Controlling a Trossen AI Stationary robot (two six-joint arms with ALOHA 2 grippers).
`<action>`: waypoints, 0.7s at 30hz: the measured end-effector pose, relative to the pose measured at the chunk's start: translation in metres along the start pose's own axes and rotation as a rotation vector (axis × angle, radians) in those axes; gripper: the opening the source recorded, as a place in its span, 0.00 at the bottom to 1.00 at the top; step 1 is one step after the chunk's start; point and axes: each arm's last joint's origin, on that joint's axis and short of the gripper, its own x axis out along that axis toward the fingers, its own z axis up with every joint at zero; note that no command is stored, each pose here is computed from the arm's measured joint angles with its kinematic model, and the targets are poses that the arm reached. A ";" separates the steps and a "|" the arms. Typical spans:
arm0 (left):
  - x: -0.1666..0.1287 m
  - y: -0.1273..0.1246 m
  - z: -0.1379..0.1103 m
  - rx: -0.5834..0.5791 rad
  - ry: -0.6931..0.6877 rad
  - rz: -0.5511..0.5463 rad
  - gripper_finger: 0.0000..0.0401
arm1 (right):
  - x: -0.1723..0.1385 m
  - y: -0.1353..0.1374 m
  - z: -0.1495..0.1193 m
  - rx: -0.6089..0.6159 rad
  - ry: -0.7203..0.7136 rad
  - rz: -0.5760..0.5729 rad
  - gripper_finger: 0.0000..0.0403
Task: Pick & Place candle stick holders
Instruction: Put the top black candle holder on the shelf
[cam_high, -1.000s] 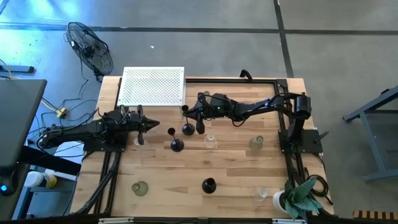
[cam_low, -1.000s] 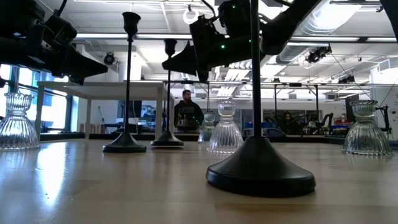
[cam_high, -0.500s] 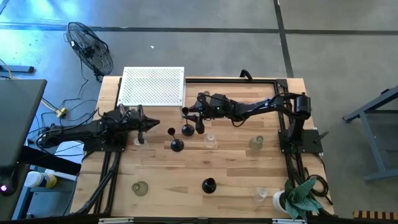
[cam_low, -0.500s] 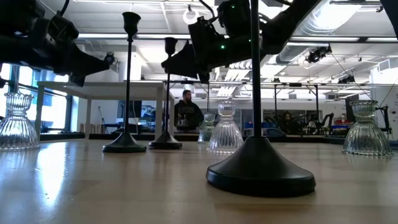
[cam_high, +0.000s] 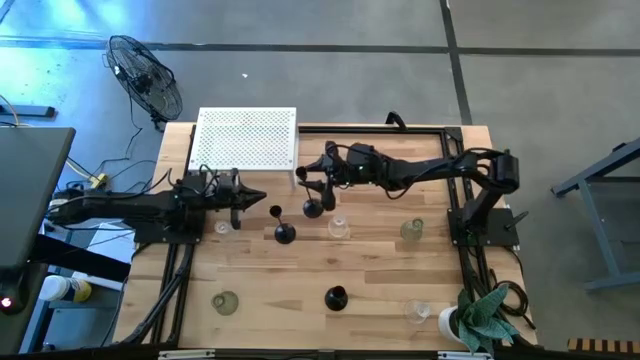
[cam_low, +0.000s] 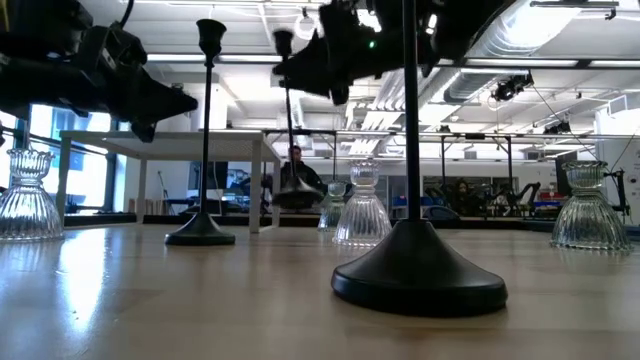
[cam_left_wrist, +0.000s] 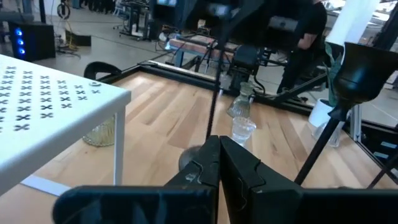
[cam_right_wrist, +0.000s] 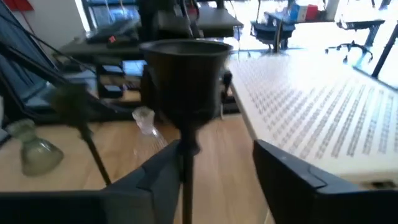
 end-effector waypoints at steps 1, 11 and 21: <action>0.001 0.000 -0.001 0.000 0.003 0.000 0.00 | 0.004 0.000 -0.005 0.009 0.007 0.001 0.39; 0.007 0.001 -0.005 0.002 0.029 0.004 0.00 | 0.021 0.007 -0.027 -0.020 -0.004 -0.002 0.04; 0.007 0.001 -0.005 0.002 0.032 -0.015 0.00 | 0.018 0.007 -0.037 0.052 0.018 -0.006 0.10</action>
